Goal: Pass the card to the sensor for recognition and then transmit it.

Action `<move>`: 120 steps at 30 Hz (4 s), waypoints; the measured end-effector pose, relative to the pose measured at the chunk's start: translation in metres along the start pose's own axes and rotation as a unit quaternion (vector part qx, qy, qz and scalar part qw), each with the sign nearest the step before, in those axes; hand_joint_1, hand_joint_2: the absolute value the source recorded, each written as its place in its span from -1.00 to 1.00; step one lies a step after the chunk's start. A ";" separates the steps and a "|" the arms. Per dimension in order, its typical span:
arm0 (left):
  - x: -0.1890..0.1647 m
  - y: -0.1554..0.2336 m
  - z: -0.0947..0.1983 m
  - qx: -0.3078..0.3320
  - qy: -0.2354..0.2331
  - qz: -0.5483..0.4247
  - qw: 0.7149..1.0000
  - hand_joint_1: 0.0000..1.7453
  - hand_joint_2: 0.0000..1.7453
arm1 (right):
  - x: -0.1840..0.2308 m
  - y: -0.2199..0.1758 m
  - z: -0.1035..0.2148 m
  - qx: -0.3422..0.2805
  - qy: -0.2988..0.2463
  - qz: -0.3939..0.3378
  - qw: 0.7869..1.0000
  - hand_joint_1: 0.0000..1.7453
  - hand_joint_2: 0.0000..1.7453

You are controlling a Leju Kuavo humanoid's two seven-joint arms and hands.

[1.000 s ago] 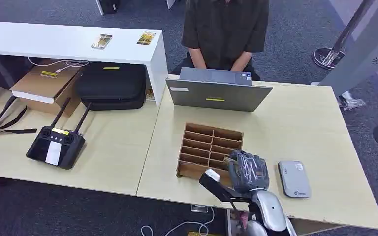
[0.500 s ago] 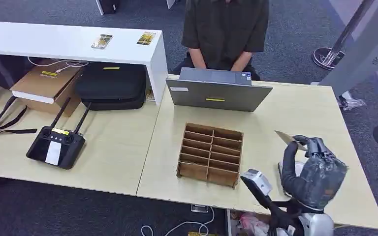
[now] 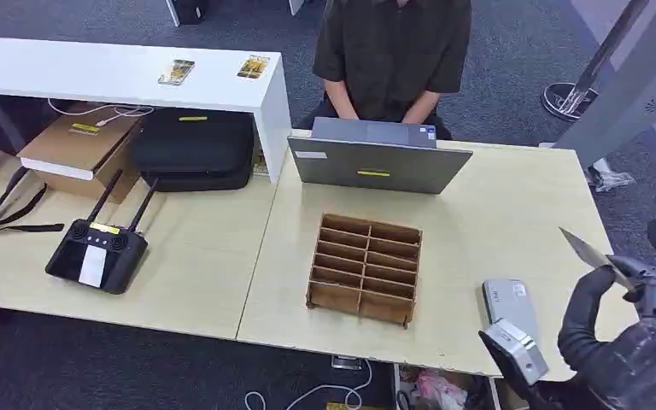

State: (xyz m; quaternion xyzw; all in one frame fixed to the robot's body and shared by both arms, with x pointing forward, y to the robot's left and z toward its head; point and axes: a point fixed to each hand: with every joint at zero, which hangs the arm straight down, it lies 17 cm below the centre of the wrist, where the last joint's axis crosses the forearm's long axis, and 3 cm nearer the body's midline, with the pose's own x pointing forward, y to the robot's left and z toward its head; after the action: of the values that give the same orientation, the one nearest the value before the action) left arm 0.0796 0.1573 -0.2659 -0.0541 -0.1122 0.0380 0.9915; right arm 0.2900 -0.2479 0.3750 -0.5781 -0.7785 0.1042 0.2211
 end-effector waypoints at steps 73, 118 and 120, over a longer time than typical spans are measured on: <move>0.007 -0.012 0.000 -0.024 0.019 -0.137 0.990 -1.00 -1.00 | -0.035 0.274 -0.119 0.160 0.047 0.026 0.986 1.00 1.00; 0.006 -0.011 0.000 -0.022 0.019 -0.133 0.991 -1.00 -1.00 | -0.031 0.253 -0.121 0.130 0.028 0.012 0.991 -1.00 -1.00; 0.006 -0.010 0.000 -0.020 0.020 -0.126 0.992 -1.00 -1.00 | -0.031 0.239 -0.120 0.112 0.023 0.001 0.993 -1.00 -1.00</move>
State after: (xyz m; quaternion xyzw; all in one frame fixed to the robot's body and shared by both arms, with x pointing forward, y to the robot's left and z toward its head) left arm 0.0864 0.1476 -0.2637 -0.0604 -0.0995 -0.0909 0.9890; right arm 0.5568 -0.2142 0.3744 -0.5530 -0.7560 0.1777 0.3017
